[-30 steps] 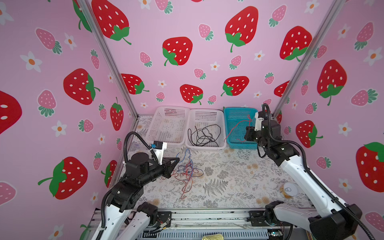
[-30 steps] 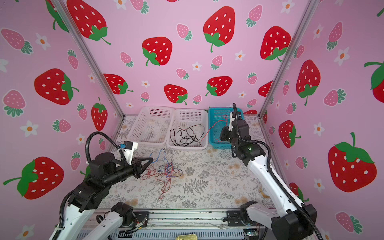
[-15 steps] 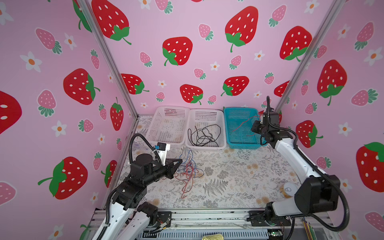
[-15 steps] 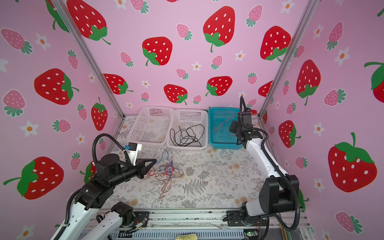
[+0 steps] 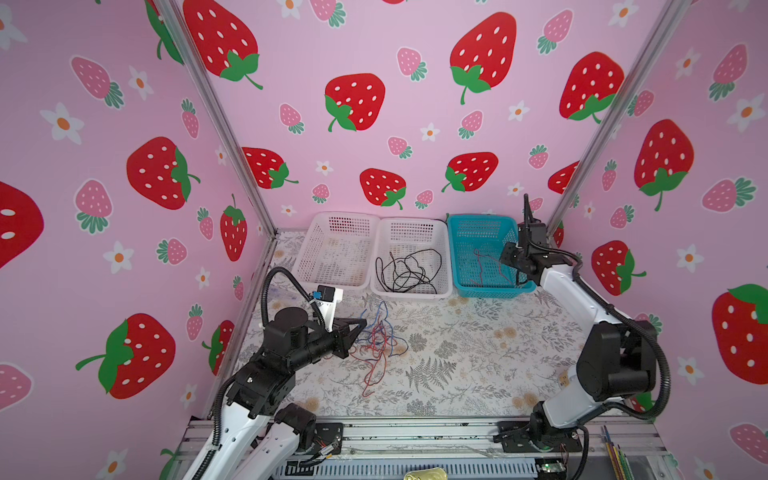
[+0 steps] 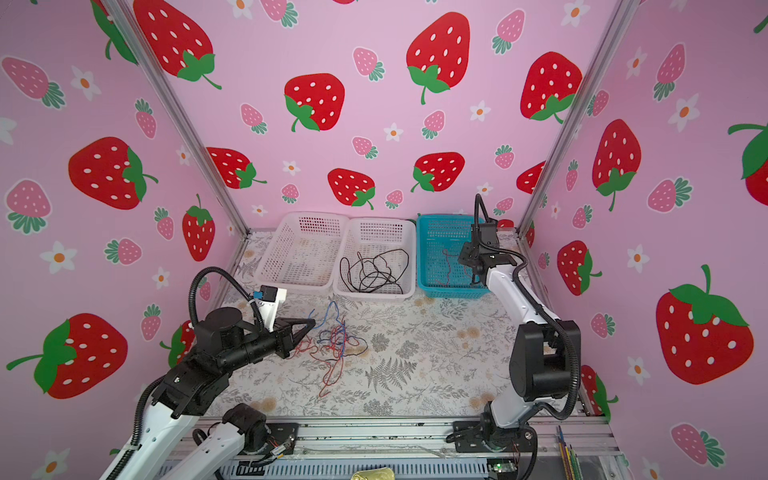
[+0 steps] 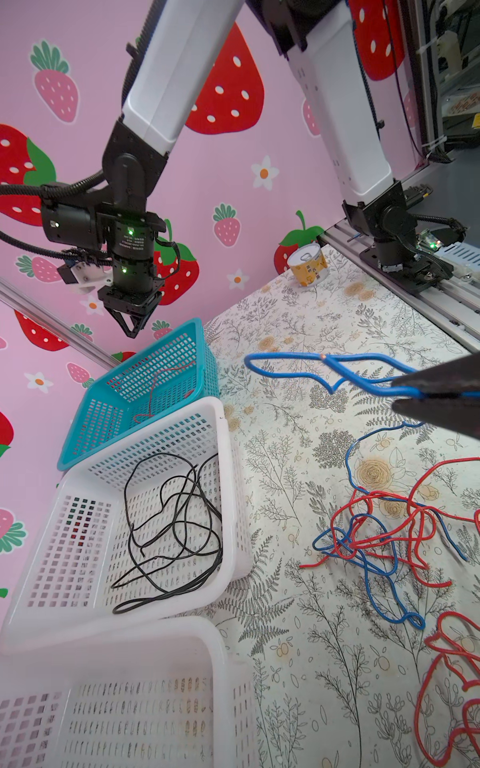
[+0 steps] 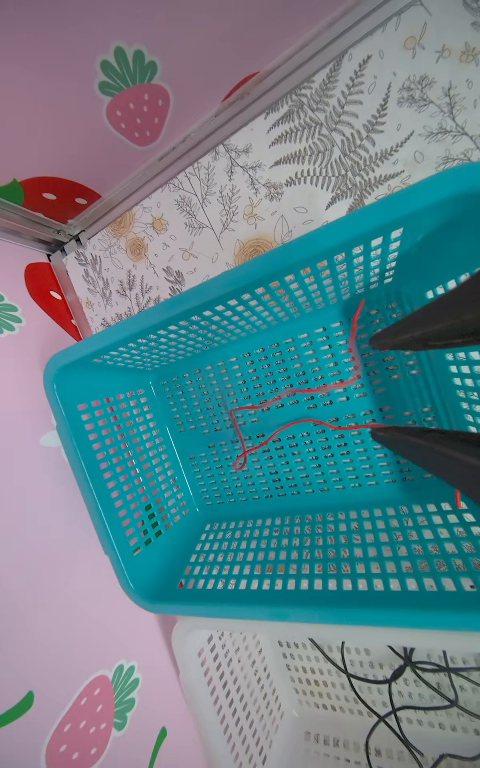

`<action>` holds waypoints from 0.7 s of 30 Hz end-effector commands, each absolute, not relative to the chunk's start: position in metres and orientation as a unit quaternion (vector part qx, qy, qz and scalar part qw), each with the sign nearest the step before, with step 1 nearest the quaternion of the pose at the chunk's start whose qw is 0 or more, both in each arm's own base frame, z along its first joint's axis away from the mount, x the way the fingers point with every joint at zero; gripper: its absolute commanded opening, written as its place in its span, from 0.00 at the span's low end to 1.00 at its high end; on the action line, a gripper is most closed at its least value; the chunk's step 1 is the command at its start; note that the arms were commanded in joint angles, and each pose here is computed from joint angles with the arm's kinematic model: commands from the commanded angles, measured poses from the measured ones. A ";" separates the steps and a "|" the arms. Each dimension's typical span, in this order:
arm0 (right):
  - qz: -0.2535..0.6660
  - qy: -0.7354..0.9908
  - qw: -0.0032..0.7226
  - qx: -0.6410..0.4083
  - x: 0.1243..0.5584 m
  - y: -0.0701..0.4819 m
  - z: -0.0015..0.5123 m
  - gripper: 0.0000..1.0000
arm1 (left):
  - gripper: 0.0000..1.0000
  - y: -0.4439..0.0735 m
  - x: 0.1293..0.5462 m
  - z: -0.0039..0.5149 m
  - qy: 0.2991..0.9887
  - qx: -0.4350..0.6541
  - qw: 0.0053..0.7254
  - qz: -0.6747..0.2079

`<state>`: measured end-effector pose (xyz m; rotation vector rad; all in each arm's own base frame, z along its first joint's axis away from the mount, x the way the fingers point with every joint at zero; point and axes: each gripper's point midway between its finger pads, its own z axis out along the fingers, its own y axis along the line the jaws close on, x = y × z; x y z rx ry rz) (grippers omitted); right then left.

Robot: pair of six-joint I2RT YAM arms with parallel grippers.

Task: Untangle the cables
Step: 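Lower the red wire into the teal basket and open the right gripper, then bring the right gripper back to the tangle held by the left gripper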

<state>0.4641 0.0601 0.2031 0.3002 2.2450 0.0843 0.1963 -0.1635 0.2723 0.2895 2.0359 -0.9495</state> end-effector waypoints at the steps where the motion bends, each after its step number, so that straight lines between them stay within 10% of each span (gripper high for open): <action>1: 0.075 0.882 0.454 0.103 0.459 0.073 0.240 0.36 | 0.00 -0.169 0.197 0.281 0.802 0.122 0.431 -0.394; 21: 0.526 0.663 0.409 -0.341 0.165 0.328 0.275 0.48 | 0.00 -0.191 0.219 0.298 0.799 0.094 0.417 -0.423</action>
